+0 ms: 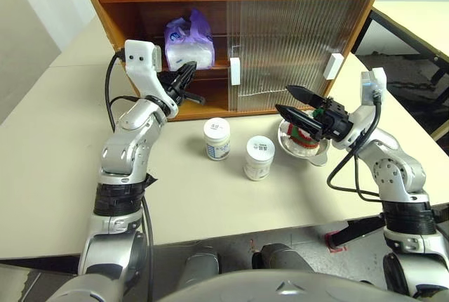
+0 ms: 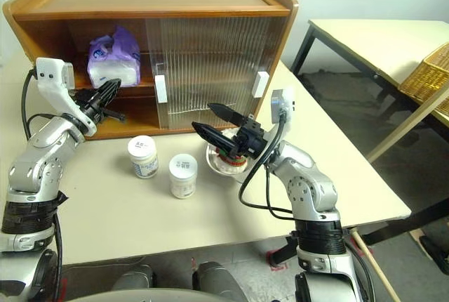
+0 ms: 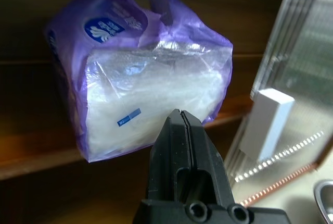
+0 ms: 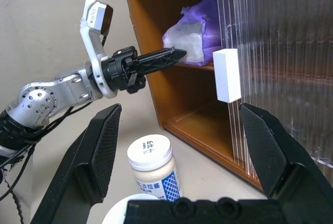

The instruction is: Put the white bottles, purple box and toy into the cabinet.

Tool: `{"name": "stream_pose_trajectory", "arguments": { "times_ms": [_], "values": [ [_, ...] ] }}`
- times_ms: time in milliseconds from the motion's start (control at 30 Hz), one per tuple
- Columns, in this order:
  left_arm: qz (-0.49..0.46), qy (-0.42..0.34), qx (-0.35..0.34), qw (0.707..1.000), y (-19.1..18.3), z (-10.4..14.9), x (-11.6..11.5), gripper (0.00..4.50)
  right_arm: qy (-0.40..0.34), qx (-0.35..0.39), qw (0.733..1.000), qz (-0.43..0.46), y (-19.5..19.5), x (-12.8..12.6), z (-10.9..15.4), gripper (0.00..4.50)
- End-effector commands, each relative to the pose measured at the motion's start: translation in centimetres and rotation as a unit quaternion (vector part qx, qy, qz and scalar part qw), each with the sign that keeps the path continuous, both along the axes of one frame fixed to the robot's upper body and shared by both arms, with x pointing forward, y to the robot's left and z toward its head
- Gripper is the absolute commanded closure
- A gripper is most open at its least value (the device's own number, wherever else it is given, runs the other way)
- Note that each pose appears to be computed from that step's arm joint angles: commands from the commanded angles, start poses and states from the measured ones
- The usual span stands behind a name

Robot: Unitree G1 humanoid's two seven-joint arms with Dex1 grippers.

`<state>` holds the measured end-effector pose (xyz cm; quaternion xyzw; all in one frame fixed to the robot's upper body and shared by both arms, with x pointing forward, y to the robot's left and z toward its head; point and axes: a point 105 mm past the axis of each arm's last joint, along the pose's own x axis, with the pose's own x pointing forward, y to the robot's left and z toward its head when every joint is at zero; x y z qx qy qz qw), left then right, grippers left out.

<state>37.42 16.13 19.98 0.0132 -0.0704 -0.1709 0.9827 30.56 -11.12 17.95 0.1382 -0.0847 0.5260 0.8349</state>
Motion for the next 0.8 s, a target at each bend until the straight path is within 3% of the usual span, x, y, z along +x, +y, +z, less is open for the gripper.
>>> {"name": "stream_pose_trajectory", "arguments": {
  "times_ms": [33,700,800],
  "values": [
    [0.023,-0.001,-0.004,1.000,0.6,0.0,0.6,4.46,-0.006,-0.004,1.000,-0.001,-0.1,-0.2,0.3,0.00],
    [0.077,0.002,-0.019,0.997,1.3,-1.7,3.1,4.46,-0.006,-0.001,1.000,-0.004,-0.1,-0.3,0.3,0.00],
    [0.074,0.005,-0.048,0.996,1.2,-1.4,3.0,4.46,-0.006,-0.001,1.000,-0.004,-0.2,-0.2,0.3,0.00]
  ]
}}
